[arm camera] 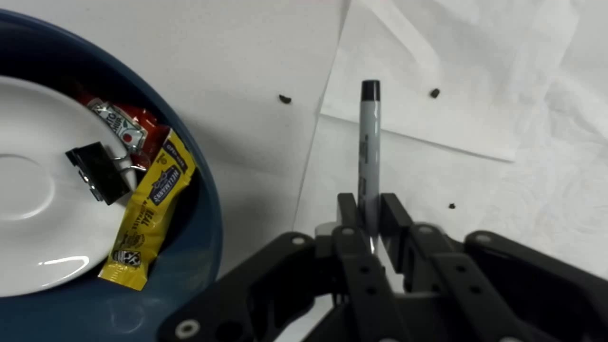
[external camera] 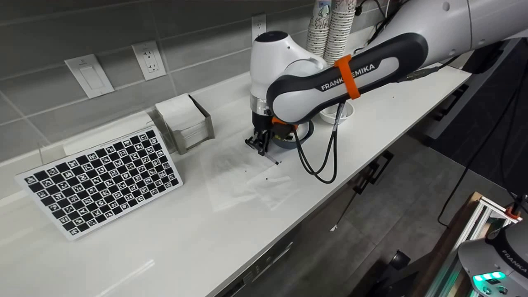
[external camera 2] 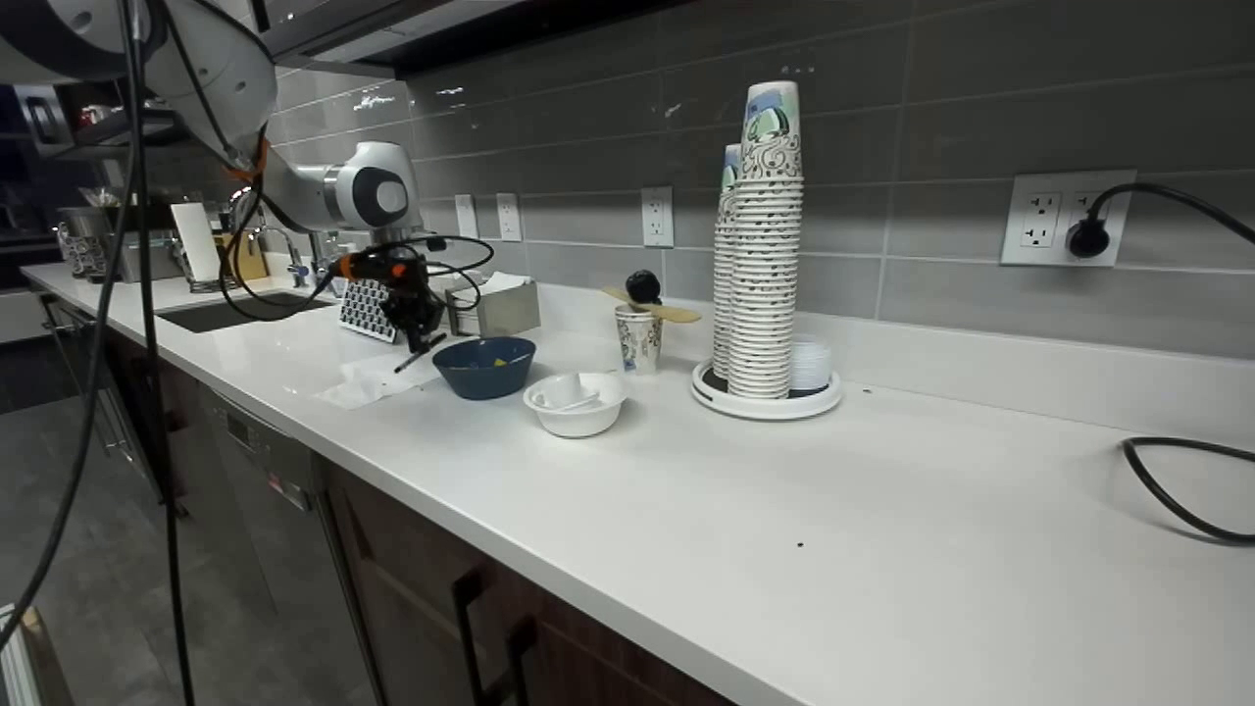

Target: Take the pen out of the blue bowl

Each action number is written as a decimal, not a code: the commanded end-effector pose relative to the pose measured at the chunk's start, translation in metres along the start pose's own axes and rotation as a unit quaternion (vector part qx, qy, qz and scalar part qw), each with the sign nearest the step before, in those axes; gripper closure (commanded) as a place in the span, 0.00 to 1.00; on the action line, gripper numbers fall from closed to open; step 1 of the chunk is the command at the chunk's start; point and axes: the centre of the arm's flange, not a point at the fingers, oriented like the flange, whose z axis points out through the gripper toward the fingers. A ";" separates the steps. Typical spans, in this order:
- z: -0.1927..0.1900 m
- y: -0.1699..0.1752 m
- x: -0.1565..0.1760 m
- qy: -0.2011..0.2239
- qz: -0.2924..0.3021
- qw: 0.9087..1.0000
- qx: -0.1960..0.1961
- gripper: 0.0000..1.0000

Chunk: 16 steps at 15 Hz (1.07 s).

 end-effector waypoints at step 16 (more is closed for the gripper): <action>-0.088 0.107 -0.073 0.026 0.039 0.971 0.236 0.00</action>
